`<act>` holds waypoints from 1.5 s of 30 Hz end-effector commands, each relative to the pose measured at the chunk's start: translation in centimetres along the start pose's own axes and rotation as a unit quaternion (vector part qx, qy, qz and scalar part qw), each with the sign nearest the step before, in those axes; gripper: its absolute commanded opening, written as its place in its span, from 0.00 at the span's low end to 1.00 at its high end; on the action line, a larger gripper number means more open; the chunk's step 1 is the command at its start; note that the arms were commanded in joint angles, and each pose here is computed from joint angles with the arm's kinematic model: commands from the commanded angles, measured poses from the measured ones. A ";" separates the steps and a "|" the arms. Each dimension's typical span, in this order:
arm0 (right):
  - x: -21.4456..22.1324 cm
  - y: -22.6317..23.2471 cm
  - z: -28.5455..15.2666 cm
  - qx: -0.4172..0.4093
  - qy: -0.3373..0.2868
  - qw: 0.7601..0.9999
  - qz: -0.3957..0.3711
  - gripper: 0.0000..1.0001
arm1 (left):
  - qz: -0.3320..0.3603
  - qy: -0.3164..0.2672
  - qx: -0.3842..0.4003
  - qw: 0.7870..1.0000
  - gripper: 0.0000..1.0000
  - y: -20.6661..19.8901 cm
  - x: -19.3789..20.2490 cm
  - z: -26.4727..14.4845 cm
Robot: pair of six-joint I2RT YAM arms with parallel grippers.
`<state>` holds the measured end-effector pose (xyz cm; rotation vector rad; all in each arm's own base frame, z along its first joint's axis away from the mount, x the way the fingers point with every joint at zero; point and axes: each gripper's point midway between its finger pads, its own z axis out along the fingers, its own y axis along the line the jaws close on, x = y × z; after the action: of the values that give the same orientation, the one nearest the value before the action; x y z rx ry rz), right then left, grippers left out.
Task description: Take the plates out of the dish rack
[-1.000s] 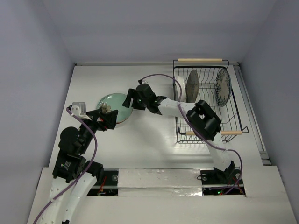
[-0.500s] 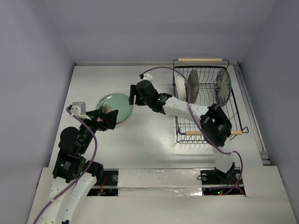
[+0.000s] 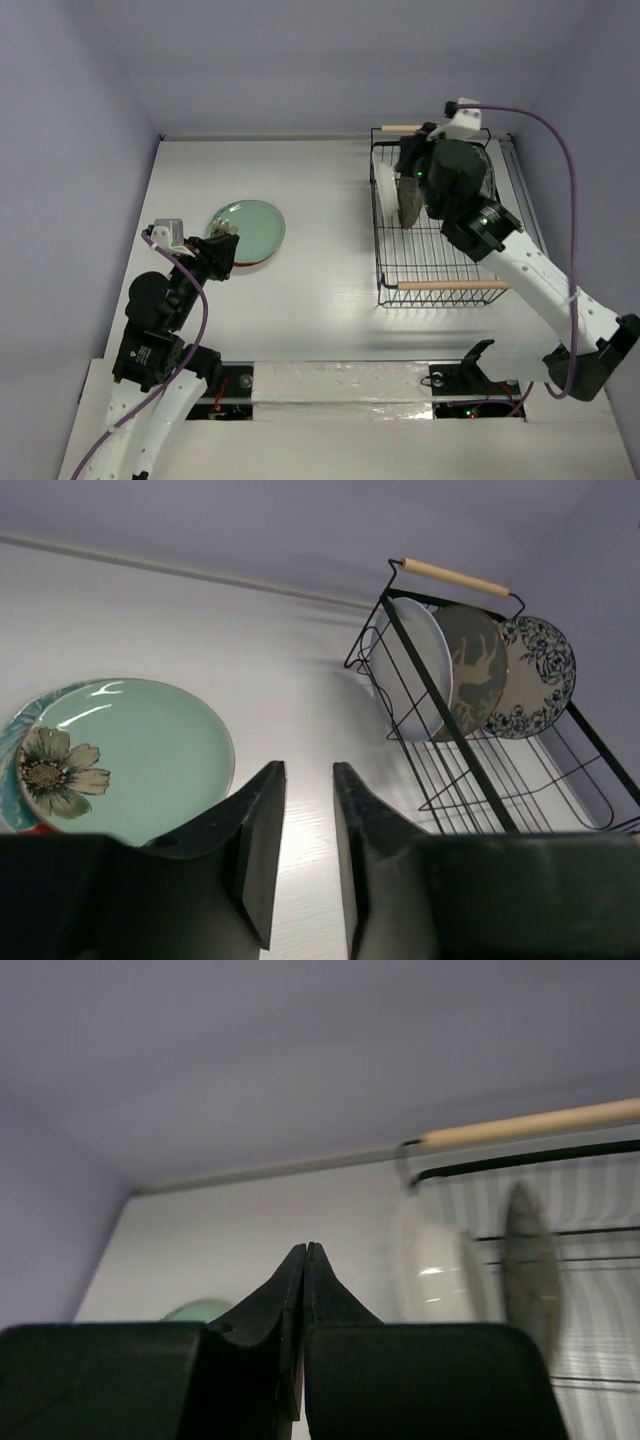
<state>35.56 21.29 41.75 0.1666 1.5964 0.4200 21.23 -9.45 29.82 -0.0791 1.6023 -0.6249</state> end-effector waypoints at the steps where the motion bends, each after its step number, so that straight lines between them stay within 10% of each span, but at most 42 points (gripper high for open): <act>1: 2.5 -7.2 0.3 0.104 0.039 0.990 -0.087 0.00 | 0.002 -0.029 0.012 1.000 0.15 -0.6 -1.5 -0.1; 4: 3.8 -11.1 0.4 0.168 0.068 0.974 -0.134 0.06 | 0.002 -0.026 0.009 1.000 0.13 -0.5 -1.4 0.0; 7: 5.0 -14.1 1.1 0.202 0.103 0.961 -0.159 0.59 | 0.001 -0.026 0.008 1.000 0.24 -0.5 -1.4 0.0; 12: 7.9 -15.7 4.1 0.203 0.156 0.950 -0.181 0.70 | 0.001 -0.027 0.003 1.000 0.45 -0.2 -1.4 0.0; 26: 12.9 -20.3 7.7 0.280 0.233 0.896 -0.256 0.44 | 0.001 -0.027 0.005 1.000 0.50 -0.3 -1.4 0.1; 36: 10.3 -20.3 7.5 0.306 0.211 0.889 -0.266 0.02 | 0.002 -0.026 0.009 1.000 0.51 -0.4 -1.3 0.1; 45: 5.3 -19.1 7.2 0.312 0.167 0.897 -0.264 0.00 | 0.002 -0.026 0.011 1.000 0.52 -0.5 -1.3 0.1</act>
<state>44.59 8.16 22.49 0.0324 2.1670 -0.5107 21.32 -9.26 29.83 -0.0863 1.6007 -0.6173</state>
